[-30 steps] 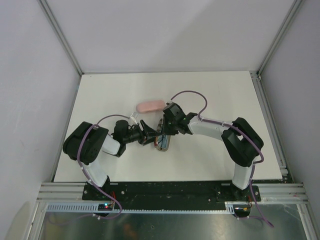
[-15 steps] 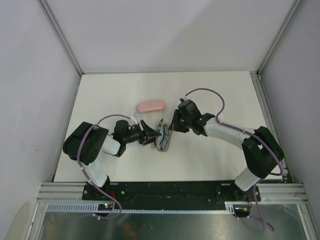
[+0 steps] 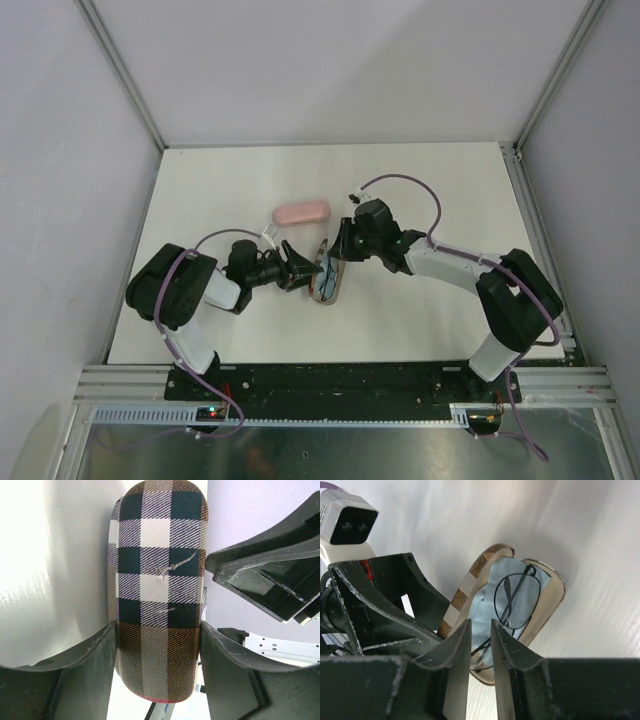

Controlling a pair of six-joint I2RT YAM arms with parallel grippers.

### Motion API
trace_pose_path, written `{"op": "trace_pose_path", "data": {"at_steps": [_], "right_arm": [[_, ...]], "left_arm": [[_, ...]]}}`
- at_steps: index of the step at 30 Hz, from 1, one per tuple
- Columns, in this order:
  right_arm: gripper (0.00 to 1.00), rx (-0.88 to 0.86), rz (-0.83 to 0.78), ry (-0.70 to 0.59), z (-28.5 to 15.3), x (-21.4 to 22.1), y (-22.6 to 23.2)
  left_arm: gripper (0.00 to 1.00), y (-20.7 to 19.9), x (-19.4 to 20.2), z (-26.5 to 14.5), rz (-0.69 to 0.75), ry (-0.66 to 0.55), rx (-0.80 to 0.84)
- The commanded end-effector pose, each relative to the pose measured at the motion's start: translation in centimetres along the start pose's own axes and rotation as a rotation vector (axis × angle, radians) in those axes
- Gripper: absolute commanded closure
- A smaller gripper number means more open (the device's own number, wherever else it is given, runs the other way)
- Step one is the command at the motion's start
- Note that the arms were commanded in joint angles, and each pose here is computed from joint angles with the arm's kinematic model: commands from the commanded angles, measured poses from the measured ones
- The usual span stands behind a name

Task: Organize the sunglasses
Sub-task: Adjust the sunglasses in the sunglasses case.

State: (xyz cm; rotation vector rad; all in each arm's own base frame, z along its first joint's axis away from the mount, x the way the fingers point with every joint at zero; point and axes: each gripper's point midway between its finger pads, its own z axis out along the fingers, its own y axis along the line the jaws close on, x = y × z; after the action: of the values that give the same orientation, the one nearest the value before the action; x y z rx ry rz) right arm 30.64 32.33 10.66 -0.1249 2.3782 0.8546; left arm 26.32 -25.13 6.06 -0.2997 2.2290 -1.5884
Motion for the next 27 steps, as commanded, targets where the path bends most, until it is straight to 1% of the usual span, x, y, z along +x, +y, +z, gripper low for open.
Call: {"op": "trace_pose_path", "data": {"at_steps": [1,18,20,23,27], "right_arm": [[0.73,-0.071,-0.041,-0.036,1.3,-0.9,0.9],[0.76,-0.126,0.015,0.063,5.7,2.9,0.4],[0.76,-0.08,0.007,0.069,6.0,3.0,-0.2],[0.76,0.052,-0.039,0.101,5.8,3.9,-2.0],[0.72,0.143,-0.081,0.105,4.1,3.9,-2.9]], "left_arm": [[0.4,-2.9,-0.7,-0.1,0.091,-0.005,0.092],[0.41,-2.9,-0.4,0.0,0.092,0.007,0.094],[0.42,-2.9,-0.4,0.0,0.091,0.007,0.092],[0.42,-2.8,-0.5,-0.1,0.091,-0.002,0.088],[0.42,-2.8,-0.6,-0.1,0.093,-0.011,0.081]]}}
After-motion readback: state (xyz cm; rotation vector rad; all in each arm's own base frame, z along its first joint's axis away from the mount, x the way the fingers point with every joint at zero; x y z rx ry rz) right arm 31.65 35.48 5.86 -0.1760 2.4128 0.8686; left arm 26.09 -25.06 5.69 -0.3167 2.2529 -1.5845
